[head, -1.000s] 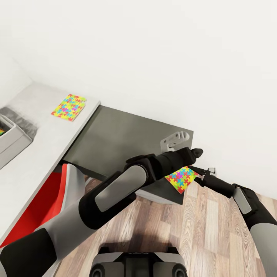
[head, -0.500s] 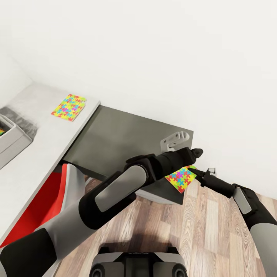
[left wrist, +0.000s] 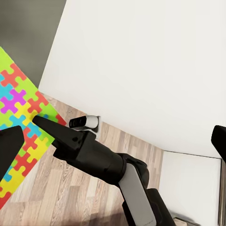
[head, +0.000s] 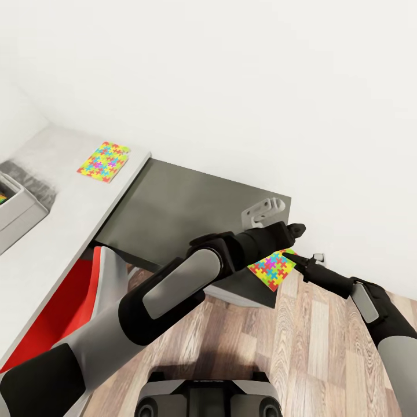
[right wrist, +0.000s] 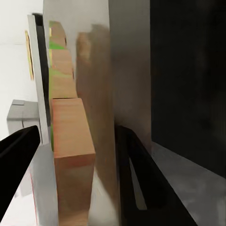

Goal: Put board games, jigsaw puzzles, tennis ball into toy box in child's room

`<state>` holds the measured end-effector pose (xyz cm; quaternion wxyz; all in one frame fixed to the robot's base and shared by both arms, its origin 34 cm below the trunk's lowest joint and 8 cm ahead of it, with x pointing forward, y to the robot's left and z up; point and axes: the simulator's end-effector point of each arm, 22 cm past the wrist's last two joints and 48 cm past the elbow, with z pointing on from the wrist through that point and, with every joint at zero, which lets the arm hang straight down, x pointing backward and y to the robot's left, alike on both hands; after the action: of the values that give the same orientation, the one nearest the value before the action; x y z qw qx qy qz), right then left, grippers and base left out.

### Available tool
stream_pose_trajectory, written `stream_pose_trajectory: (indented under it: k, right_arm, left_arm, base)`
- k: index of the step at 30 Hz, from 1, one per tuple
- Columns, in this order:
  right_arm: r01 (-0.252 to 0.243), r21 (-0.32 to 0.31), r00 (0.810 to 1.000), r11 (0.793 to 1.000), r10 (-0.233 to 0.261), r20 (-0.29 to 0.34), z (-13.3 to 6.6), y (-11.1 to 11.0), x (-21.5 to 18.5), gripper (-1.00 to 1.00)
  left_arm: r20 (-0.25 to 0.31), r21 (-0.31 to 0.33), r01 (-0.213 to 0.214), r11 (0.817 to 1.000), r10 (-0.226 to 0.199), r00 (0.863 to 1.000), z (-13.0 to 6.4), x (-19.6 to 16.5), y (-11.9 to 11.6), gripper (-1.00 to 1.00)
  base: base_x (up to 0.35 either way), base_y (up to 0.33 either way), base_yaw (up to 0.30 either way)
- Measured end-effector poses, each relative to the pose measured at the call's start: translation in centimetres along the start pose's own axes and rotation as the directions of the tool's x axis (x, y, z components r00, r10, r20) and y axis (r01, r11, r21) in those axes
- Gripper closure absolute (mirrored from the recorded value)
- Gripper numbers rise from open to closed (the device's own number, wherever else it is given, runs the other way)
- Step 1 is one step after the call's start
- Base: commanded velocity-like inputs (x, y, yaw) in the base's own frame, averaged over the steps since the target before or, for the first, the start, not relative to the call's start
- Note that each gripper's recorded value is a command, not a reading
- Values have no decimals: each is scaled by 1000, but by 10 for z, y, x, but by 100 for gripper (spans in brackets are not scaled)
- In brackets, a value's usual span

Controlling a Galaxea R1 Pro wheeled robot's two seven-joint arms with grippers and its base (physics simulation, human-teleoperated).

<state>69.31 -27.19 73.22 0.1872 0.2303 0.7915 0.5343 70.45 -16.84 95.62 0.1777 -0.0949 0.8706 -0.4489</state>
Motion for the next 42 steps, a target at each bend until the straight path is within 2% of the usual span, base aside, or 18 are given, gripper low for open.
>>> stream_pose_trajectory:
  k: [18,19,34,42]
  right_arm:
    - [14,3,1000,1000,-14,-8,-1,2,0,100]
    - [-1,-45,1000,999,1,2,6,18,-2,100]
    - [113,-73,993,991,-114,-14,0,47,6,100]
    - [134,-66,991,989,-135,-17,1,50,10,100]
  left_arm:
    - [-3,-7,-2,1000,2,1000,0,2,3,-100]
    - [-4,-7,-3,1000,3,1000,0,2,4,-100]
    - [-35,-4,-45,999,45,998,0,7,2,-100]
    - [-33,-7,-45,999,44,998,-2,3,4,-100]
  base:
    - [0,0,0]
    - [0,0,0]
    - [0,0,0]
    - [0,0,0]
